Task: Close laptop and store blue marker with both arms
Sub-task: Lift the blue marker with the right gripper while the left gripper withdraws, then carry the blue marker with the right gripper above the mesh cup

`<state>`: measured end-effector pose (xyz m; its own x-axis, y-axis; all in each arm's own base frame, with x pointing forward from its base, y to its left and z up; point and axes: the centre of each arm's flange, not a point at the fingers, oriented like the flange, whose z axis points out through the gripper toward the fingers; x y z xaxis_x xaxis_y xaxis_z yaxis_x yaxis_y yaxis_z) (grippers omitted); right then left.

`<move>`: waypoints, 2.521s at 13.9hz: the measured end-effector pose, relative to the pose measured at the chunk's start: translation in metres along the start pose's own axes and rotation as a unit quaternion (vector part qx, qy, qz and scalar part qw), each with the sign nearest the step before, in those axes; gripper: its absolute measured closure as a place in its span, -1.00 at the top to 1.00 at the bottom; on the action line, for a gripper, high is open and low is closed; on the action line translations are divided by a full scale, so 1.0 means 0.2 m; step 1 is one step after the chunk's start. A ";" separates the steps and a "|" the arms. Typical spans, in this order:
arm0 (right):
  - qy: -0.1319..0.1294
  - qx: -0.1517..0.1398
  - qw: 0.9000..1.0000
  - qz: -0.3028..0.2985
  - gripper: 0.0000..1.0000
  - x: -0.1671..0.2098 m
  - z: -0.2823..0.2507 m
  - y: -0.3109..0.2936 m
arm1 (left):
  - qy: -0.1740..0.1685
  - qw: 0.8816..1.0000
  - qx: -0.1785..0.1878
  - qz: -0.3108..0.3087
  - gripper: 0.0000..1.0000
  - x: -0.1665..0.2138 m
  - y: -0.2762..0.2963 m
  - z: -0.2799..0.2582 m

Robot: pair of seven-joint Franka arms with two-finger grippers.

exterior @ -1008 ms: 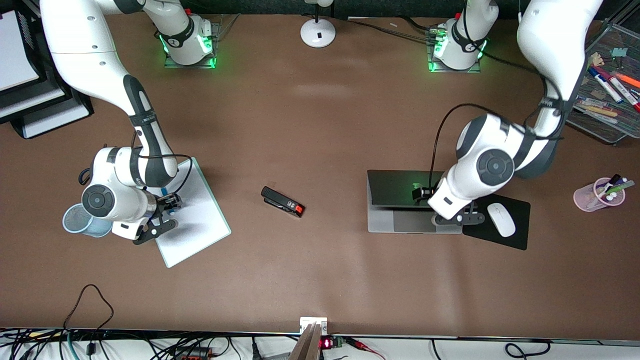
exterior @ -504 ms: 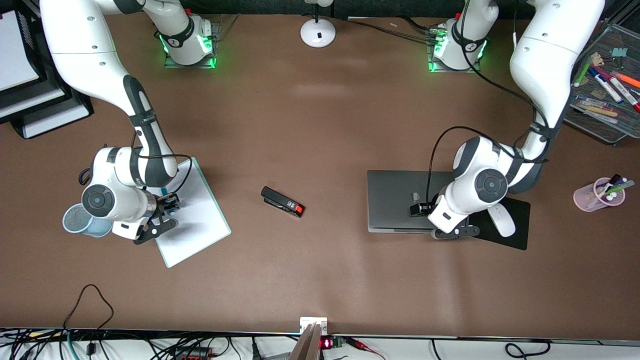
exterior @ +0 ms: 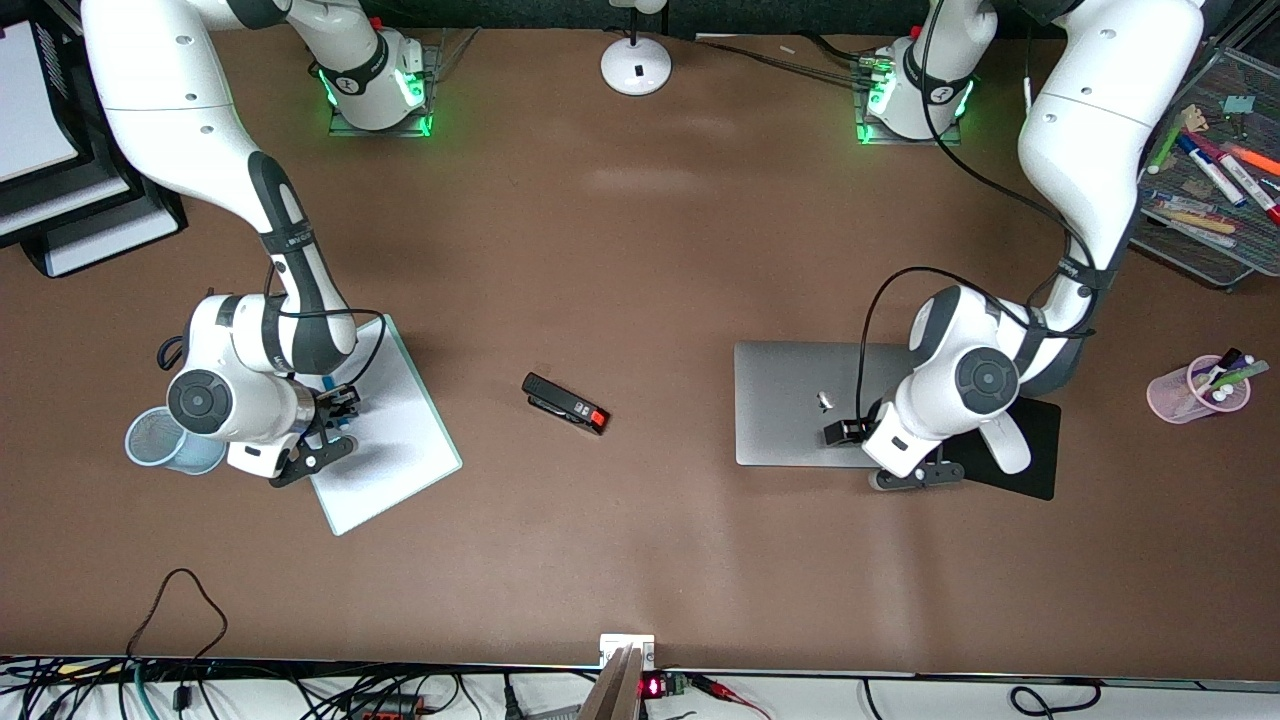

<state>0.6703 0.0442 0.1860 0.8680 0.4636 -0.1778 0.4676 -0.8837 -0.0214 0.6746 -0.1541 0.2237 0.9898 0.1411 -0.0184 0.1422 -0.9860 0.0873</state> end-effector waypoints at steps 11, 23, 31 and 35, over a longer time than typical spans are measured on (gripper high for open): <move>0.004 -0.002 1.000 -0.005 -0.64 0.00 0.00 0.00 | 0.042 0.996 0.073 -0.014 1.00 -0.02 -0.05 -1.35; 0.127 0.033 0.978 -0.161 -0.64 -0.08 -0.64 0.16 | 0.051 0.992 0.112 -0.002 1.00 -0.44 -0.11 -2.13; 0.190 0.078 0.924 -0.323 -0.64 -0.33 -0.98 0.43 | 0.036 0.994 0.101 0.013 1.00 -0.56 -0.16 -2.27; 0.274 0.095 0.860 -0.420 -0.64 -0.47 -1.06 0.62 | 0.027 0.996 0.082 0.036 1.00 -0.62 -0.28 -2.34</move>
<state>0.6814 -0.0947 0.4095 0.2107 0.8581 0.4683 0.9774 -0.1939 -0.0845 0.5468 -0.0757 0.6866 0.9970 0.0689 0.0357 0.0715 -0.9944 -0.0773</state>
